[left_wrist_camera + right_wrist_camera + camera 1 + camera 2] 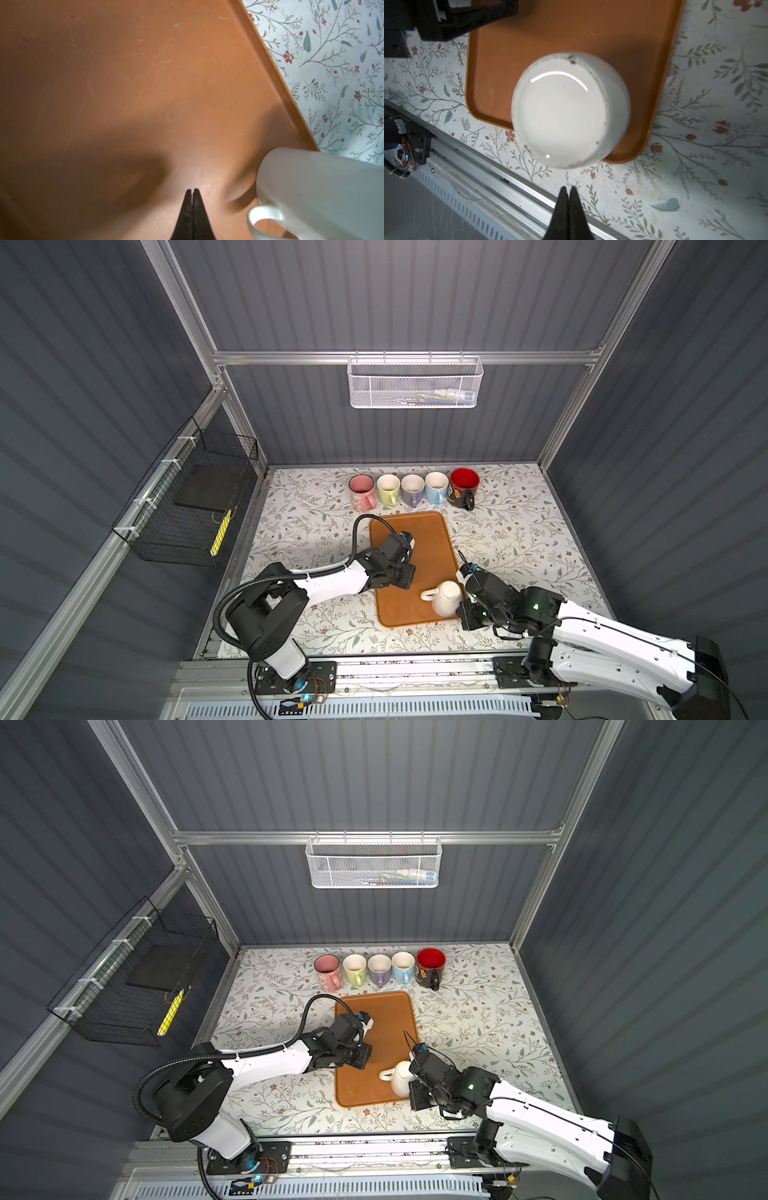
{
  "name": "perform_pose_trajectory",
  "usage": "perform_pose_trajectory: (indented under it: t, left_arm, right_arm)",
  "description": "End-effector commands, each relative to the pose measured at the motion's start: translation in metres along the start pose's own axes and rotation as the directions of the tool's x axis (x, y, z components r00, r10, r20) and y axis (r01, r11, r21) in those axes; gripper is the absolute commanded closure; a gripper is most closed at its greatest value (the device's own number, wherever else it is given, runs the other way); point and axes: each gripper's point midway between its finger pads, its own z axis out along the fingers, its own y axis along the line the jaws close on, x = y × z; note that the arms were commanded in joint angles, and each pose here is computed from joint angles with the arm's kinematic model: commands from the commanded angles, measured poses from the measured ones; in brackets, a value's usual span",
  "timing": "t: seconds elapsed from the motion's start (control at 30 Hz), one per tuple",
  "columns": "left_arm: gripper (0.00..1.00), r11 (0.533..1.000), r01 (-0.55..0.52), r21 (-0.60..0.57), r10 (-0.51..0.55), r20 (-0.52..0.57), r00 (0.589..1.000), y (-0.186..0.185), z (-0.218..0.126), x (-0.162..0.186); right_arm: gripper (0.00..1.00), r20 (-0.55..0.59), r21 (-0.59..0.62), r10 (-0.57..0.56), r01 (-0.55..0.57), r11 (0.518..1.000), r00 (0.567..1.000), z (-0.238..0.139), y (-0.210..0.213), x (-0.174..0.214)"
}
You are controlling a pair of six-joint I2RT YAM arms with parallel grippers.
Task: Turn the mug right side up
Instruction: 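Move the right gripper over the upside-down white mug while the left gripper approaches it, then lower the right gripper onto the white mug's base and grasp it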
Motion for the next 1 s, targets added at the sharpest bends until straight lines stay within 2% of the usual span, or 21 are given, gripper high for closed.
perform_pose_trajectory:
  t: [0.0,0.4,0.7,0.97]
  left_arm:
    - [0.99,1.000,0.004,0.031,-0.003,-0.015,1.000,-0.013,0.010,0.007]
    - [0.99,0.999,-0.034,0.023,0.035,-0.028,0.999,-0.031,0.012,0.024]
    - [1.00,0.999,-0.040,0.036,0.040,-0.018,0.999,-0.041,0.009,0.028]
    - [1.00,0.999,-0.026,0.045,0.027,-0.005,1.000,-0.045,0.000,0.036]
  right_arm:
    - [1.00,0.029,-0.017,0.012,-0.012,1.000,1.000,0.004,0.005,-0.007]
    - [1.00,0.061,0.101,-0.013,0.006,0.995,0.998,0.011,-0.006,-0.025]
    - [1.00,0.088,0.126,-0.010,-0.002,0.992,0.996,0.010,-0.011,-0.042]
    - [1.00,0.103,0.097,0.031,-0.041,0.994,0.994,0.018,-0.017,-0.054]
